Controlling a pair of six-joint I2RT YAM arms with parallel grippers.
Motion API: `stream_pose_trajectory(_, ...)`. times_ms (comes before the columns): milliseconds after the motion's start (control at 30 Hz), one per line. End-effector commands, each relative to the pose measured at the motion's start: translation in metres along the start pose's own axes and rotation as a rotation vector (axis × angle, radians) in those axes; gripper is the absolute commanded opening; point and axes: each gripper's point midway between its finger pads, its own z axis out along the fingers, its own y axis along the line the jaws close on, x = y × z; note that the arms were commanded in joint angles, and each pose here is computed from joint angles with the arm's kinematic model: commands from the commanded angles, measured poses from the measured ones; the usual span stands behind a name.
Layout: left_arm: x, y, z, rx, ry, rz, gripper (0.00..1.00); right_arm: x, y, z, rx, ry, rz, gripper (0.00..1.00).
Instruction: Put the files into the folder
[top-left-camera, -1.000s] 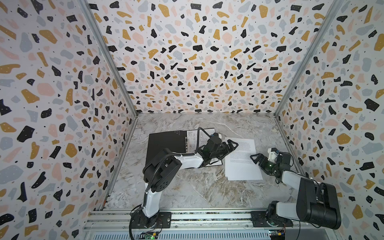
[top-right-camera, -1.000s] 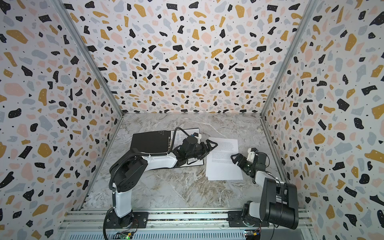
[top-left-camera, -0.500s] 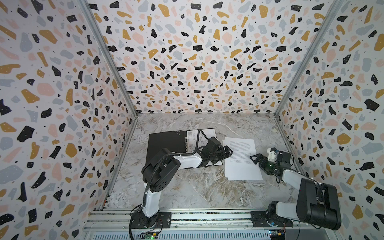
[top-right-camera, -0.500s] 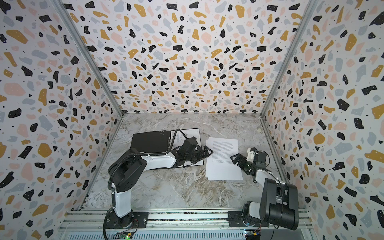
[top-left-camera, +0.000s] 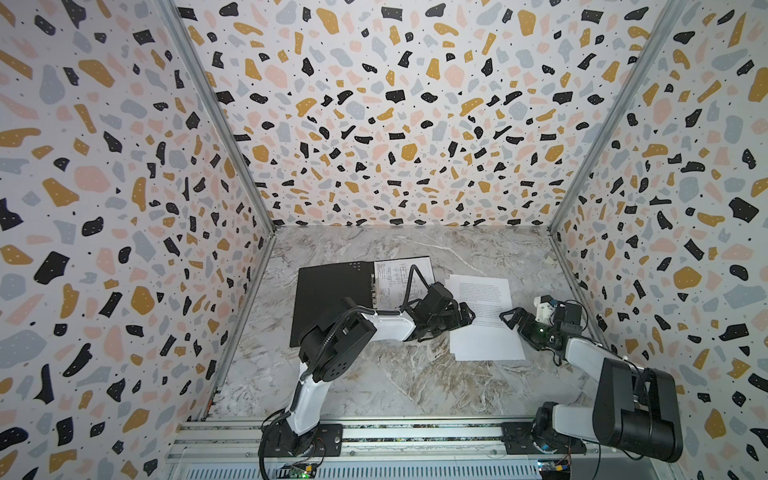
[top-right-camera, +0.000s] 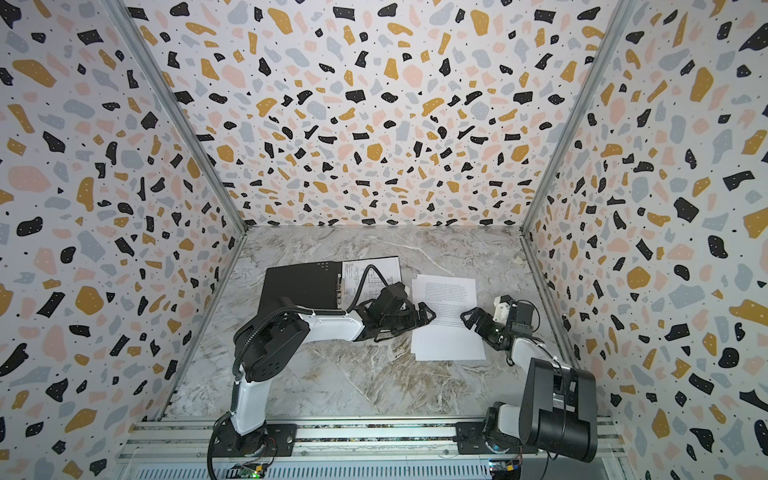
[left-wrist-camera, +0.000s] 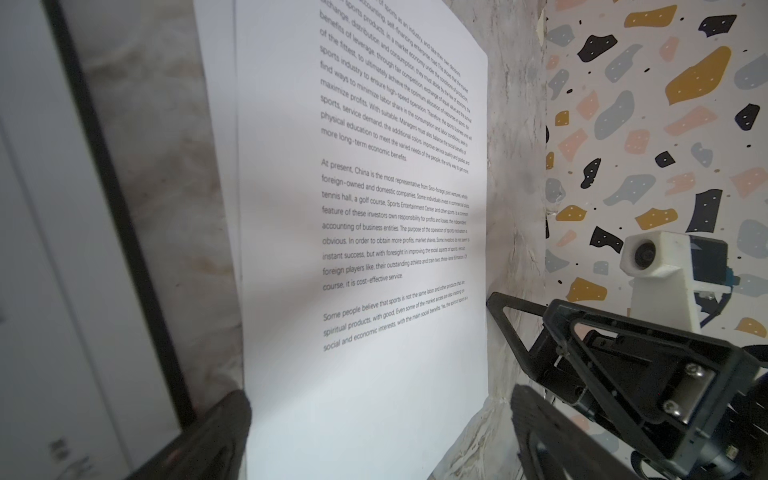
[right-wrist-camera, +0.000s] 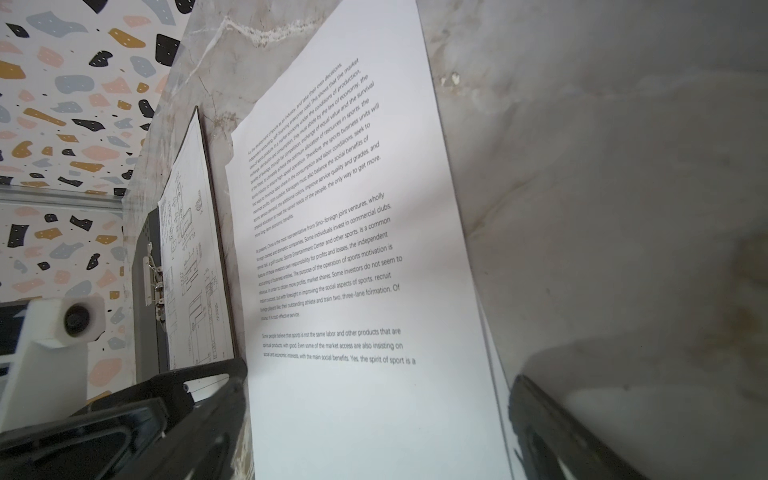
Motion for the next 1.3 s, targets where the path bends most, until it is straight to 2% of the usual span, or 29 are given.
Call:
stream_pose_trajectory(0,0.008,0.006,0.012,-0.026,0.021,0.017,1.0,0.053,-0.034,0.002,0.122,0.172,0.136,1.0)
stream_pose_trajectory(300,0.012,0.008,0.015,-0.038,0.031,0.028,1.0,0.06,-0.035,0.002,0.115,0.186,0.145,0.99)
stream_pose_trajectory(733,0.003,-0.038,0.007,0.167,0.006,-0.015,1.0,0.05,0.008,-0.007,-0.081,0.17,0.141,0.97)
stream_pose_trajectory(867,0.004,-0.036,0.009,0.162,0.017,-0.013,1.0,0.049,0.007,-0.009,-0.074,0.164,0.15,0.97)
stream_pose_trajectory(967,-0.001,-0.036,0.003,0.123,0.009,0.032,1.0,0.046,0.0,-0.011,-0.035,0.147,0.144,0.97)
stream_pose_trajectory(1167,-0.033,-0.022,-0.021,0.017,-0.05,0.099,1.0,0.031,-0.007,-0.014,0.022,0.097,0.09,0.99)
stream_pose_trajectory(1267,-0.047,-0.015,-0.019,-0.033,-0.038,0.177,1.0,0.021,-0.008,-0.012,0.03,0.066,0.055,0.99)
